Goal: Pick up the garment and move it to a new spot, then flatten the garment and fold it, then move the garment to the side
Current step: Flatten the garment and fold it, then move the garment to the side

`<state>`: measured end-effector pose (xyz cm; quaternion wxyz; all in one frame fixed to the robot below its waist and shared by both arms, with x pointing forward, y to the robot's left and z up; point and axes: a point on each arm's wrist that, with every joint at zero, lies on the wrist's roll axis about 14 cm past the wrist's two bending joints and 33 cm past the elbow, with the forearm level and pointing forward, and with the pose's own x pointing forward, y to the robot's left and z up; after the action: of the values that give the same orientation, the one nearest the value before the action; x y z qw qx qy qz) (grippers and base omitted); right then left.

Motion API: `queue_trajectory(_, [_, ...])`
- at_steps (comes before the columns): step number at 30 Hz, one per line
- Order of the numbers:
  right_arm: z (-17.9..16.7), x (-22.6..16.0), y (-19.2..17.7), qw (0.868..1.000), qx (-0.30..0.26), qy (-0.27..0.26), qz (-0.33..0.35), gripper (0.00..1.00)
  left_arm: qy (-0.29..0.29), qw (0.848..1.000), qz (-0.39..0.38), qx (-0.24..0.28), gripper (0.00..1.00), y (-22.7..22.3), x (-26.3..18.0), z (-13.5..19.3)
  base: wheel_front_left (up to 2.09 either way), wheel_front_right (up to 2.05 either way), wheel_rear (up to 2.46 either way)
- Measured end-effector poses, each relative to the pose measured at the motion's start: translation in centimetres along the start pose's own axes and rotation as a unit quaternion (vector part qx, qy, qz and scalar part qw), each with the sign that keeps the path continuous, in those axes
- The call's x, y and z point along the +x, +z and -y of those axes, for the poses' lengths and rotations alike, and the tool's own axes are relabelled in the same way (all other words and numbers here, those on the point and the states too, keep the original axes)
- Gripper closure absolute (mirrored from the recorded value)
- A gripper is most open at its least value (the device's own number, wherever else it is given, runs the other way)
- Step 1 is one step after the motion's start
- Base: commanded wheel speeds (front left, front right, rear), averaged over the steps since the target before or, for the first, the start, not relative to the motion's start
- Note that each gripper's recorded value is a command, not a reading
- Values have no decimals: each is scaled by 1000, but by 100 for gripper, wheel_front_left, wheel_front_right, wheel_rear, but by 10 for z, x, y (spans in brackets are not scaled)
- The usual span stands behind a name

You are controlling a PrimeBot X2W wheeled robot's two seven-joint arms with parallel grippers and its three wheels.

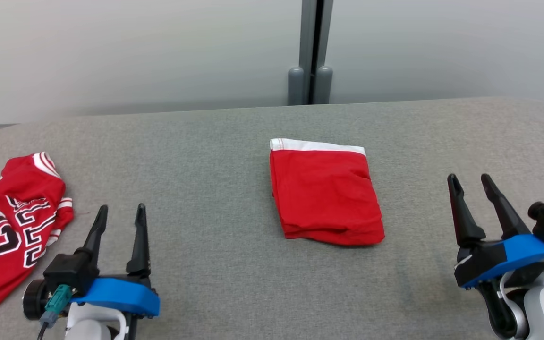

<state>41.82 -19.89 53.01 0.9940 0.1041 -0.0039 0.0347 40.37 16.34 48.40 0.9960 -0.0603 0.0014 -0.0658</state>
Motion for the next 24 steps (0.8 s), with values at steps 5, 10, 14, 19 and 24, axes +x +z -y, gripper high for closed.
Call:
queue_trajectory(5, [12,-15,-7,1000,-3,-22,-11,0,10,1000,-12,2,0,-6,-2,-7,0,0,0])
queue_trajectory(10, [15,-24,-8,999,4,-31,-9,0,17,1000,-20,6,0,-10,-3,-14,0,0,0])
queue_trajectory(14, [12,-27,-10,1000,10,-27,-12,0,20,1000,-24,5,0,-12,-5,-16,0,0,0])
queue_trajectory(19, [8,-26,-12,1000,11,-21,-15,0,27,999,-26,5,0,-13,-7,-19,0,0,0])
queue_trajectory(24, [5,-26,-19,999,18,-19,-27,0,29,999,-28,4,0,-14,-7,-20,0,0,0])
